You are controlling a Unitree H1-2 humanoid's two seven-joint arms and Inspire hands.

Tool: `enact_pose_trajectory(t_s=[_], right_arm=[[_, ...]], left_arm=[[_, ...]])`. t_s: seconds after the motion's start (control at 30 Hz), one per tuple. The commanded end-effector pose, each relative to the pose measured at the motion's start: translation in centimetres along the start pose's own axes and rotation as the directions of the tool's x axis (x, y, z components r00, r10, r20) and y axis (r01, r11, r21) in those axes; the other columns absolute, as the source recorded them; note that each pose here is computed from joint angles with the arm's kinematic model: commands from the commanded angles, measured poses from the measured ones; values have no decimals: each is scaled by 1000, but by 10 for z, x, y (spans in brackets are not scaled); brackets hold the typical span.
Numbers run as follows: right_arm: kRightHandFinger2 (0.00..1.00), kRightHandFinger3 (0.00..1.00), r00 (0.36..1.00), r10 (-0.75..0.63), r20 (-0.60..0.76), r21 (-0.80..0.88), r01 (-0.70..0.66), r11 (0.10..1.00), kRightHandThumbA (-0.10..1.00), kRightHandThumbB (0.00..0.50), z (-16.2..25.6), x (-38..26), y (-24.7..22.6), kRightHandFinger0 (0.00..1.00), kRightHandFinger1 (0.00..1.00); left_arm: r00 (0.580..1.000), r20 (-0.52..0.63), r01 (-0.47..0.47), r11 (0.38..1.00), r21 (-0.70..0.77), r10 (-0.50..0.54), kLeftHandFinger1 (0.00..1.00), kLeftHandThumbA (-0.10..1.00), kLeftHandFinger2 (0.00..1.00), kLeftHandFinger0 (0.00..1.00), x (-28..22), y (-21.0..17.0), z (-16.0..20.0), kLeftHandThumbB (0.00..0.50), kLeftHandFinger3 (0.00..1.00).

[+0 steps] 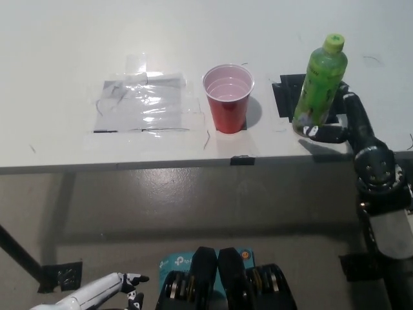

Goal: The robot uses its right hand to pick up a bottle kept in the middle of the desk and tilt it into a cup kept next to it to pour water out

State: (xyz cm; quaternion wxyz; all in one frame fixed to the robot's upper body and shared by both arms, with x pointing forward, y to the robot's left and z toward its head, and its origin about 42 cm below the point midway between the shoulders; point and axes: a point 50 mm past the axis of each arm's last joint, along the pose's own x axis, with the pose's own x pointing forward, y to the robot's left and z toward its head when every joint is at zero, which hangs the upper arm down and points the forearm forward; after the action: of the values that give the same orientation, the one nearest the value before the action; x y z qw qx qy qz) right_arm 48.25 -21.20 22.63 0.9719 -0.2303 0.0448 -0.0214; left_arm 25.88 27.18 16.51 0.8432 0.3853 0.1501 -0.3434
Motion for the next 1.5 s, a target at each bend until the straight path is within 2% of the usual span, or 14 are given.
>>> enact_pose_trajectory(t_s=[0.0,0.27,0.7,0.77,0.8,0.83,0.87,0.9,0.93,0.97,1.0,1.07,1.1,1.47], right_arm=[[1000,1000,994,-83,66,5,83,997,879,500,41,14,-11,1000,1000],[1000,1000,992,-110,57,85,105,991,808,500,47,22,0,1000,1000],[1000,1000,994,-108,19,228,101,968,753,464,38,21,21,1000,1000],[1000,1000,993,-120,20,244,112,963,703,394,36,21,26,1000,1000],[1000,1000,991,-130,29,252,118,960,645,272,34,21,28,1000,1000],[1000,1000,989,-139,49,266,121,956,625,235,33,21,30,907,1000],[818,1000,984,-167,59,307,141,941,491,31,31,21,30,511,637],[727,1000,980,-187,61,321,158,934,464,6,29,21,30,438,562],[140,1000,967,-234,97,362,185,914,123,0,26,21,30,32,90],[61,1000,959,-262,106,380,204,902,-55,0,25,20,29,6,18],[0,962,941,-312,130,388,241,889,-100,0,24,20,29,0,0],[0,498,922,-353,159,345,283,895,-100,9,24,19,26,0,0],[0,410,910,-377,174,324,308,894,-100,0,24,18,24,0,0],[23,298,878,-280,388,124,251,960,-100,0,37,18,2,0,0]], left_arm=[[1000,-6,-4,999,42,4,1000,1000,1000,1000,-6,7,5,281,1000],[1000,-11,1,999,49,0,1000,1000,1000,1000,-4,7,5,328,1000],[1000,-13,19,997,77,-18,1000,1000,1000,1000,-2,6,9,329,1000],[1000,-11,10,997,79,-9,1000,1000,1000,1000,-1,5,9,329,1000],[1000,-13,12,997,80,-11,1000,1000,1000,1000,-1,5,8,354,1000],[1000,-20,16,997,80,-14,1000,1000,1000,1000,0,5,7,363,1000],[1000,-20,18,996,85,-16,1000,1000,1000,1000,-1,6,8,358,1000],[1000,-20,20,995,95,-19,1000,1000,1000,1000,-1,7,9,358,1000],[1000,-17,21,996,86,-19,1000,1000,1000,1000,-1,8,9,364,1000],[1000,-16,22,996,83,-21,1000,1000,1000,1000,-1,8,9,365,1000],[1000,-16,17,996,86,-16,1000,1000,1000,1000,-1,7,9,366,1000],[1000,-15,16,997,76,-14,1000,1000,1000,1000,0,7,8,363,1000],[1000,-18,19,996,82,-18,1000,1000,1000,1000,0,7,8,363,1000],[1000,-15,20,996,84,-19,1000,1000,1000,1000,2,11,10,348,1000]])
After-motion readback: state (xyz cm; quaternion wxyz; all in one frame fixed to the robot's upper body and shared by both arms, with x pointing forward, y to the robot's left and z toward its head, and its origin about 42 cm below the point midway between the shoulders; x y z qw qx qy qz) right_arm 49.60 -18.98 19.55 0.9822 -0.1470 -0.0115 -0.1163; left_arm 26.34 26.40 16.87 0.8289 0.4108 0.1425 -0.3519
